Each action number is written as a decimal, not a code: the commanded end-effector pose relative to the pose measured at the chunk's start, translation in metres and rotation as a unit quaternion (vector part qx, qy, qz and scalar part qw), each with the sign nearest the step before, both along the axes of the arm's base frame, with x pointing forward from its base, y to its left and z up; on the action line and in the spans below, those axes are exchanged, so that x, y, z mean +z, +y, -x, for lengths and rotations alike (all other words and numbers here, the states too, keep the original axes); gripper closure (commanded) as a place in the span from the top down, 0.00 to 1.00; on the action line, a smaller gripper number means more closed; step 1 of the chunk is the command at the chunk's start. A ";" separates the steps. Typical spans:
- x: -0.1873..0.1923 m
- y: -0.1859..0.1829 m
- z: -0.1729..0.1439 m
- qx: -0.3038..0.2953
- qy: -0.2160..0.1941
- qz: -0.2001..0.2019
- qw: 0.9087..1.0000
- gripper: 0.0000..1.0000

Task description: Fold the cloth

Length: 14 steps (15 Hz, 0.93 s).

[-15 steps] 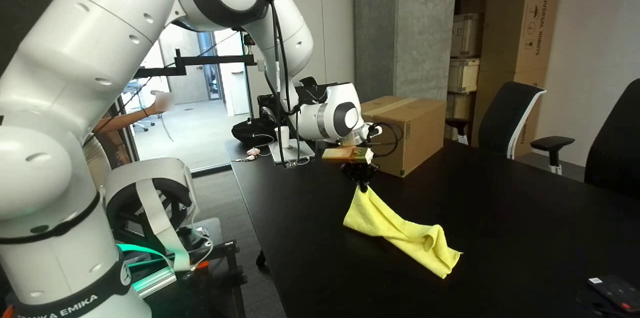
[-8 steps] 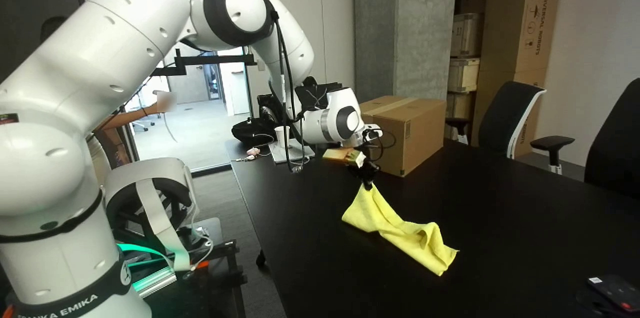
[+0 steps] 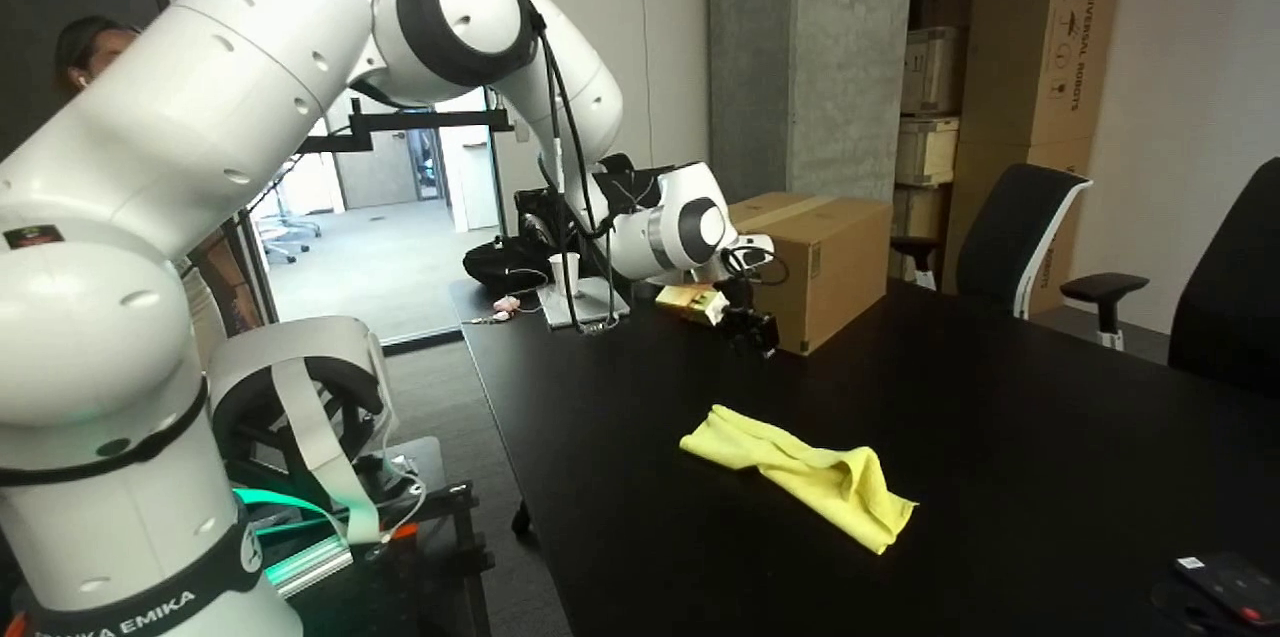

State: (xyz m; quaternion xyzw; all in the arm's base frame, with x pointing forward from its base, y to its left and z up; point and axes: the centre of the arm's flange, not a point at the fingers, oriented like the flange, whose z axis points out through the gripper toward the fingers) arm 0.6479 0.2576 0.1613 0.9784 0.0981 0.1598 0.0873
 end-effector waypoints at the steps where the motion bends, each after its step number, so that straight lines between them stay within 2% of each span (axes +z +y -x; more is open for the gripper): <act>1: 0.046 -0.037 0.038 -0.051 0.047 0.036 0.997 0.95; 2: 0.056 -0.054 0.051 -0.063 0.067 0.052 0.994 0.99; 3: 0.065 -0.067 0.059 -0.067 0.092 0.060 0.992 1.00; 8: 0.125 -0.125 0.107 -0.156 0.141 0.103 0.972 1.00; 11: 0.166 -0.154 0.140 -0.198 0.150 0.094 0.964 1.00; 14: 0.207 -0.179 0.175 -0.217 0.143 0.063 0.964 1.00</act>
